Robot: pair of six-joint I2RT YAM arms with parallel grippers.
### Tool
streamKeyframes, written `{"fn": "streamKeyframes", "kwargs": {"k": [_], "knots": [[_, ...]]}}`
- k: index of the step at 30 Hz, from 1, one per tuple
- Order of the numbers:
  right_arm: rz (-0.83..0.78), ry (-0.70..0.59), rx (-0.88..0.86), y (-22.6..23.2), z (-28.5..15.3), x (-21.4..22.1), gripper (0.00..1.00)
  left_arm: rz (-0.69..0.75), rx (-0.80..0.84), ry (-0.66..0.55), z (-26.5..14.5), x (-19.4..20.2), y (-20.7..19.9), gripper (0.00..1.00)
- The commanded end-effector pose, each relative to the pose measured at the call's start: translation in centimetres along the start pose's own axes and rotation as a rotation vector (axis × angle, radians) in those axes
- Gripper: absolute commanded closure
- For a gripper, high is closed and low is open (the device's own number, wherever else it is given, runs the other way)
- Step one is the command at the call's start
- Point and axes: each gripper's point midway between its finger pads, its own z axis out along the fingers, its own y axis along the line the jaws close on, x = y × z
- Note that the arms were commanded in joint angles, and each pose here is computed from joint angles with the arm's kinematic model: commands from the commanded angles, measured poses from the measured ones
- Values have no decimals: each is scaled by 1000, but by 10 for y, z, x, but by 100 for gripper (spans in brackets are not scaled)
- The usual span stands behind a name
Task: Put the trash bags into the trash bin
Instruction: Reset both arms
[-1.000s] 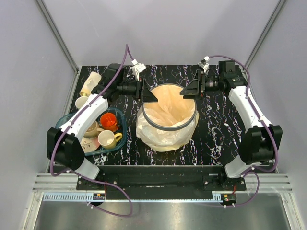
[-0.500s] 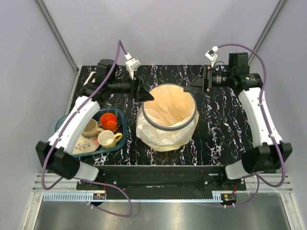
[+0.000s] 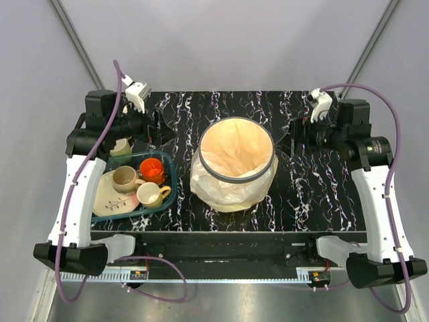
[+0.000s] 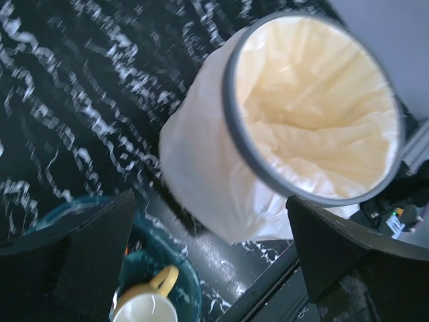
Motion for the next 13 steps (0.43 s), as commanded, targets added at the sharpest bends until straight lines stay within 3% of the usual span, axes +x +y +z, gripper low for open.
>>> {"fn": "streamKeyframes", "kwargs": {"k": [1,7,13], "knots": [[56,73,227,-42,-2,40,0,-70,-243,47,-18,32,34,1],[161,51,341,-63,-7,67,0,-162,-399,127,-11,87,69,1],[155,6,347,-57,-20,71,0,-131,-467,95,-21,90,76,1]]}}
